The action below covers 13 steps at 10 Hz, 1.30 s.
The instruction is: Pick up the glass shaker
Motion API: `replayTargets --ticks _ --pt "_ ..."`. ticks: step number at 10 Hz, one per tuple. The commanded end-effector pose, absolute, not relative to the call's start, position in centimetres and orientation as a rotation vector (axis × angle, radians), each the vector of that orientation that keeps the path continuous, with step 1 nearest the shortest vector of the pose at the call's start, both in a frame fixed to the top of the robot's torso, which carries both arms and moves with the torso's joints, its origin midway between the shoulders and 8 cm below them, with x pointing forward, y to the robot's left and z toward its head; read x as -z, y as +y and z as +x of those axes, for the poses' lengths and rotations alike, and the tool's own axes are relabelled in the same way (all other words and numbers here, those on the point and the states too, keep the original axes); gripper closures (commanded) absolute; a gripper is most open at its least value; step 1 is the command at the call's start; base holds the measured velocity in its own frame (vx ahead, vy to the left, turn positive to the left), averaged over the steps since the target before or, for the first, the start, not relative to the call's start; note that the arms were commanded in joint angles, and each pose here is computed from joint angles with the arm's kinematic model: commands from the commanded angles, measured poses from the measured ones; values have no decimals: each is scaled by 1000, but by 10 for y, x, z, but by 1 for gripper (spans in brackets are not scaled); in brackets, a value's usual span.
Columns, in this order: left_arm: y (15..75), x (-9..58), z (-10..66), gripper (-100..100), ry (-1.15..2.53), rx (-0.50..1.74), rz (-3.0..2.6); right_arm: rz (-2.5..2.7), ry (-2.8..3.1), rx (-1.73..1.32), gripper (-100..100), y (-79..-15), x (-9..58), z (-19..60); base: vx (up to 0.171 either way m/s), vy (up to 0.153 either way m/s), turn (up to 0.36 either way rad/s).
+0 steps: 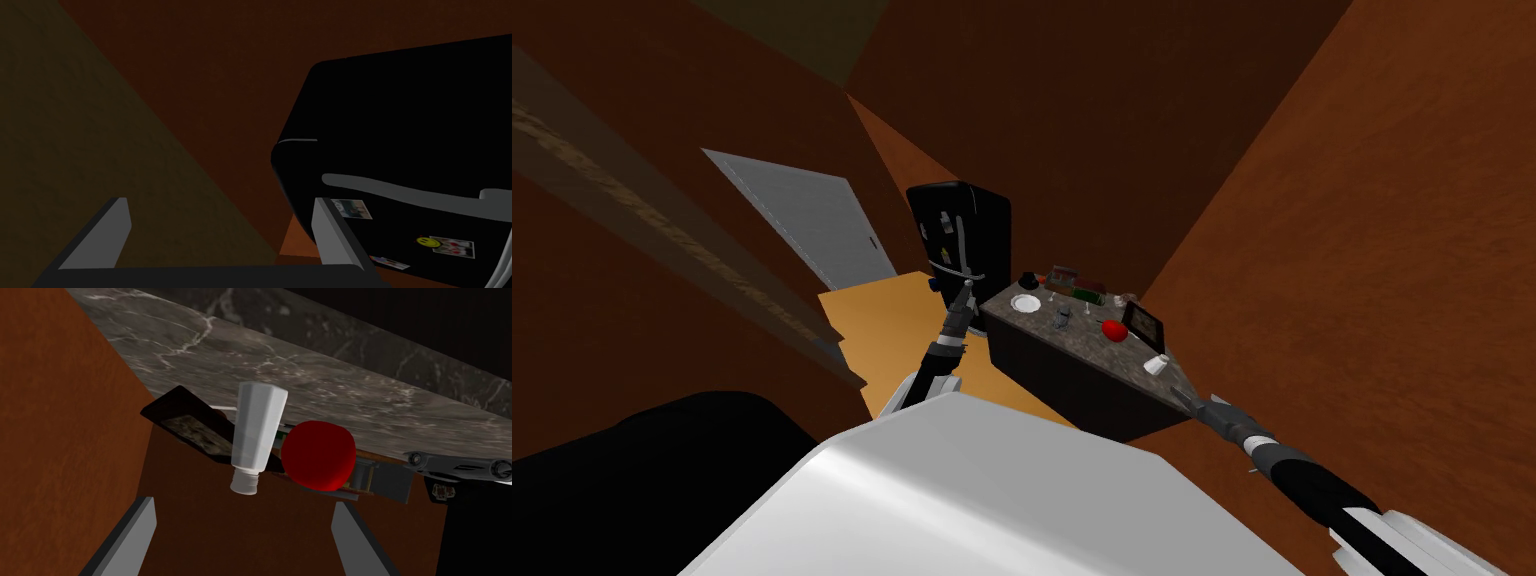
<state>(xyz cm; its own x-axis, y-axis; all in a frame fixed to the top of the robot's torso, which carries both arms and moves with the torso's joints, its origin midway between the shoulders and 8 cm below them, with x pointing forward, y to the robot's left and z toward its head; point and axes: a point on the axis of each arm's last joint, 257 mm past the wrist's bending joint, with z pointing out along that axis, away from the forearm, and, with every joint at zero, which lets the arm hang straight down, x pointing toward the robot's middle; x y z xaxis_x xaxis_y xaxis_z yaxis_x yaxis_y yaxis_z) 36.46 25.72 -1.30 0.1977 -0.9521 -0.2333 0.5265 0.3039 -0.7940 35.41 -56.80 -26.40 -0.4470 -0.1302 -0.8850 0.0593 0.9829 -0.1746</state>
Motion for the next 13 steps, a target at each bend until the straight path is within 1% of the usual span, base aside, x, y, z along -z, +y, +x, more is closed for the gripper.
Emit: replayTargets --ticks 1,13 --pt "257 13 365 0 816 1139 -638 -54 2053 192 -100 -567 264 349 -25 -12 126" --pt "257 13 365 0 816 1138 -638 -147 2242 116 -100 -565 255 334 -13 -17 96"
